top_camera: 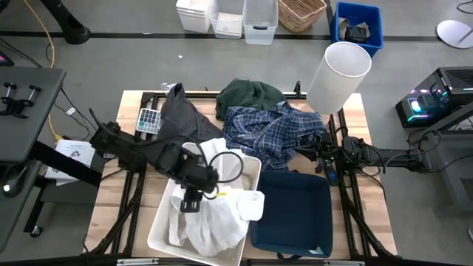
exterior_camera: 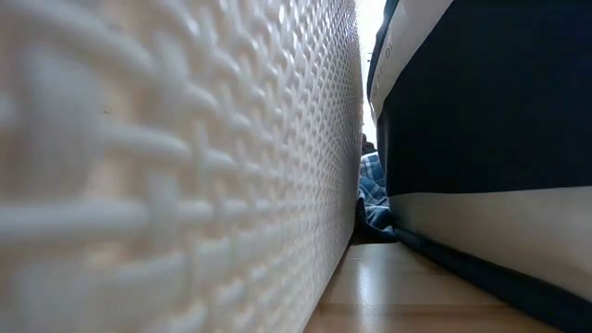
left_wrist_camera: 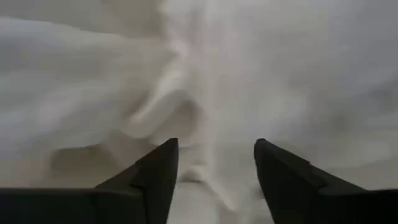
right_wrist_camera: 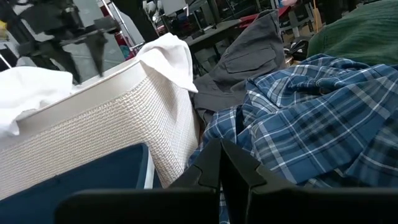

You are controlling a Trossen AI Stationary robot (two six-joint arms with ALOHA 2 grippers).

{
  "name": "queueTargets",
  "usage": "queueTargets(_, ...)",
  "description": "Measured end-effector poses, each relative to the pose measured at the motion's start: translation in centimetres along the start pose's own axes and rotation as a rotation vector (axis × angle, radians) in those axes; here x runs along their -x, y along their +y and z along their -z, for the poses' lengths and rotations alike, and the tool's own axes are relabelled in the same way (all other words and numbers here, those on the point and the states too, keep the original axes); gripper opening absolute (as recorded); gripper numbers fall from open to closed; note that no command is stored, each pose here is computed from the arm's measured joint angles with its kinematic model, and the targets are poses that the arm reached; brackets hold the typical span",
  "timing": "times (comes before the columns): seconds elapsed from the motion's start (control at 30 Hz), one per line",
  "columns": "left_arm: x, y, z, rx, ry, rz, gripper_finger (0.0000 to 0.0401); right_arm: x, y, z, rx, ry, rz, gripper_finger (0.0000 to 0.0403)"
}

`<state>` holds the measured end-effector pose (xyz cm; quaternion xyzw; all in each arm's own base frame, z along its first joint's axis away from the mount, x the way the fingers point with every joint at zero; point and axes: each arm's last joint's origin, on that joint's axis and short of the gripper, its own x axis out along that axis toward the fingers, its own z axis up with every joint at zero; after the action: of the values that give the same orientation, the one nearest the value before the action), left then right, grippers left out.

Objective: Sort clothes
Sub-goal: Put the white polo shirt into the laundry bin

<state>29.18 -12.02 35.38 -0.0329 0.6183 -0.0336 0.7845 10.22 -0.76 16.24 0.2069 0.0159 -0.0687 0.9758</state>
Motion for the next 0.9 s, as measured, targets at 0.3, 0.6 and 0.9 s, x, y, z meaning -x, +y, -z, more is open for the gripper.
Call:
queueTargets(0.3,3.7,4.0,5.5,0.063,-0.373,-0.025,0.0238,0.0,0.0,0.0,0.0,0.0,0.0,0.0)
queueTargets(0.6,3.9,14.2,3.6,0.323,-0.499,-0.049,0.0239,0.0,0.0,0.0,0.0,0.0,0.0,0.0)
queueTargets(0.9,-0.4,20.5,1.1,0.54,-0.353,0.331,0.0239,0.0,0.0,0.0,0.0,0.0,0.0,0.0)
